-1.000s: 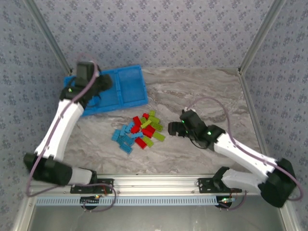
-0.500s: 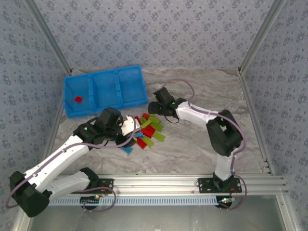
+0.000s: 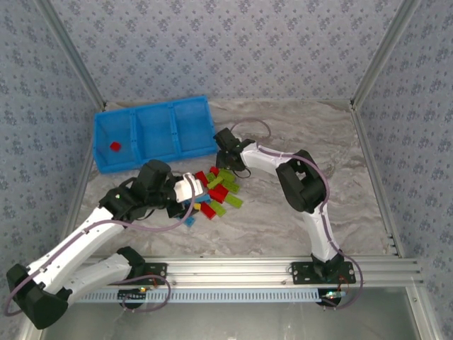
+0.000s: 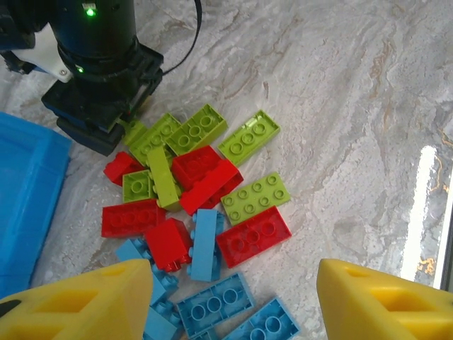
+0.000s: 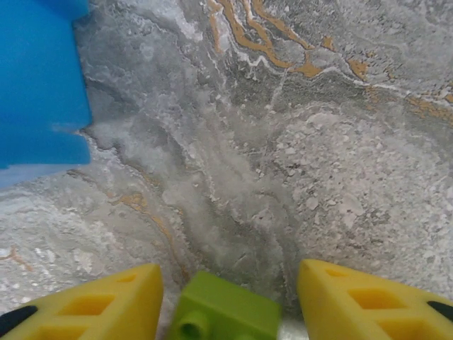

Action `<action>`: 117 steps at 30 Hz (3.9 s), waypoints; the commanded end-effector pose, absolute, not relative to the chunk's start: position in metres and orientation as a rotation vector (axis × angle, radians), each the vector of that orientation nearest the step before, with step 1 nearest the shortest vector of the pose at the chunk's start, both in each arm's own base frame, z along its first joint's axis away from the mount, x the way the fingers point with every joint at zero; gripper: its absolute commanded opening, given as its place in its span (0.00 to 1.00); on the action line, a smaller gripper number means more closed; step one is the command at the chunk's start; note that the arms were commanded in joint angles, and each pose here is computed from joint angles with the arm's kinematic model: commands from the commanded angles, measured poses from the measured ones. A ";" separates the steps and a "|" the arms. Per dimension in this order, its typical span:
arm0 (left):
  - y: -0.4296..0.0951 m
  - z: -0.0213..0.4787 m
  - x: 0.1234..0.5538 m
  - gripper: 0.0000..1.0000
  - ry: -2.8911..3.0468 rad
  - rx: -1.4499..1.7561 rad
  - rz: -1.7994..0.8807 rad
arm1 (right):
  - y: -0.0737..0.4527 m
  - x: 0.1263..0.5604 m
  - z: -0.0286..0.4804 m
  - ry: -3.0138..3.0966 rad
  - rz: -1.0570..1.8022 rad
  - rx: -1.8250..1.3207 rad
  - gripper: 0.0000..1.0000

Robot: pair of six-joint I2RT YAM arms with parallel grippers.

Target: Sort the legos into containers by color

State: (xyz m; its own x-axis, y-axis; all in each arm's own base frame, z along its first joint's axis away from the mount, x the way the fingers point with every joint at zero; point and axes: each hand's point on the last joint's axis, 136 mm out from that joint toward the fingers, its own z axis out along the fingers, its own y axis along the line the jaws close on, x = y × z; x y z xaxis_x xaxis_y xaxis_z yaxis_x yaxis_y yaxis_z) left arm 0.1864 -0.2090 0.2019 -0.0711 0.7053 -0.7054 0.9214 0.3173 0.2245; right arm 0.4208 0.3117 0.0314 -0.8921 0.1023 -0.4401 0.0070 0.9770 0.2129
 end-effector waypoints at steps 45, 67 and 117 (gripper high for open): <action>-0.120 0.295 0.261 0.99 1.770 0.566 -0.018 | 0.423 0.487 0.195 2.170 0.266 -0.494 0.55; -0.137 0.112 0.331 0.60 2.695 -0.080 -0.152 | 0.275 0.248 0.256 2.175 0.806 -0.577 0.87; -0.131 0.020 0.294 0.22 2.967 -0.051 -0.059 | 0.256 0.242 0.245 2.217 0.809 -0.397 0.89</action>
State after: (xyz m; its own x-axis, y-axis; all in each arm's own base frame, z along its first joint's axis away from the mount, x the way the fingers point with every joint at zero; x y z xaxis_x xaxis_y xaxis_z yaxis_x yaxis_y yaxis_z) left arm 0.3179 -0.1386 0.0284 -0.9686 -0.0574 -0.2418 -0.0399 0.9963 -0.0766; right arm 0.2422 0.2490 0.2324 -0.6900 -0.0449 -0.7224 -0.4829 0.7721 0.4132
